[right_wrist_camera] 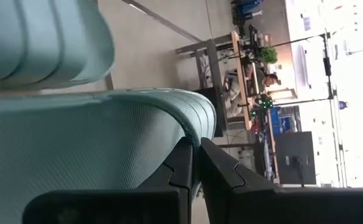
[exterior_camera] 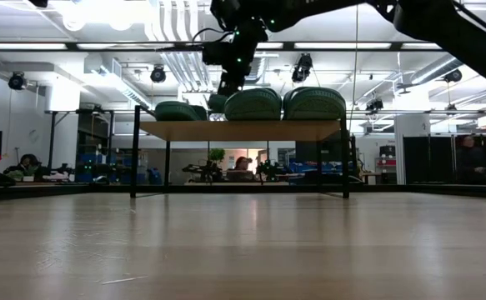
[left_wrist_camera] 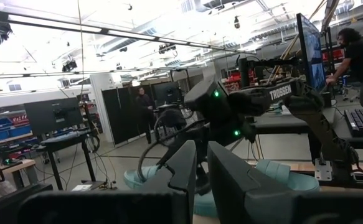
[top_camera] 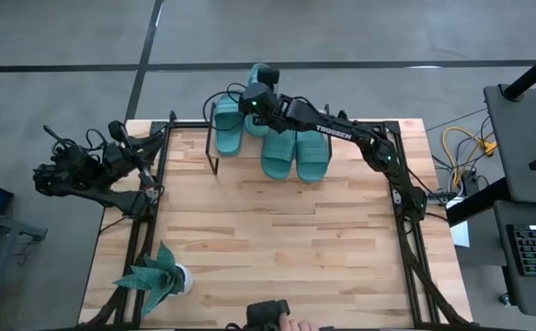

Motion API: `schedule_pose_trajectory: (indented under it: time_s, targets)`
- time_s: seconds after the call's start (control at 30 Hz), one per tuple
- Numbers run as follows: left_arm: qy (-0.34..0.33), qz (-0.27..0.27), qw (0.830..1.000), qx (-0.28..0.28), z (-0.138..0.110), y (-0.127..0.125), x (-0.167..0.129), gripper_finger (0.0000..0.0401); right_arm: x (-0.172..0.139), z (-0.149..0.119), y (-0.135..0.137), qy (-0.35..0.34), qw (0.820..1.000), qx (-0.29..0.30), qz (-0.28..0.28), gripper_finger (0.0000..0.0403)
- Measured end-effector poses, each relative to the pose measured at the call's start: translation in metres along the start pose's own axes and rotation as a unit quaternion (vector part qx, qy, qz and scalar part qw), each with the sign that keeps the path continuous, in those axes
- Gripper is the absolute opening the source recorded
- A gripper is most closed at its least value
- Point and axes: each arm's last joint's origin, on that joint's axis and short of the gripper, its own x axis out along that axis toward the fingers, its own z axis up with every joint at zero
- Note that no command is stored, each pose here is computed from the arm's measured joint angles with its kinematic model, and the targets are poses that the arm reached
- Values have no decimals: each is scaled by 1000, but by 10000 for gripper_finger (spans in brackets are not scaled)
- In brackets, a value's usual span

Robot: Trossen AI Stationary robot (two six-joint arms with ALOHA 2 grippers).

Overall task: Pick and place slides into the shelf
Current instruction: Put the green slide on the shelf

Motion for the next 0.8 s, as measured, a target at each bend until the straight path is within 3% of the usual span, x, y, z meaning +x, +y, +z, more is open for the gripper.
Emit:
schedule_pose_trajectory:
  time_s: [0.8]
  targets:
    - [0,0,1000,0,0,0,0,27,-1,1,31,-12,999,-20,43,11]
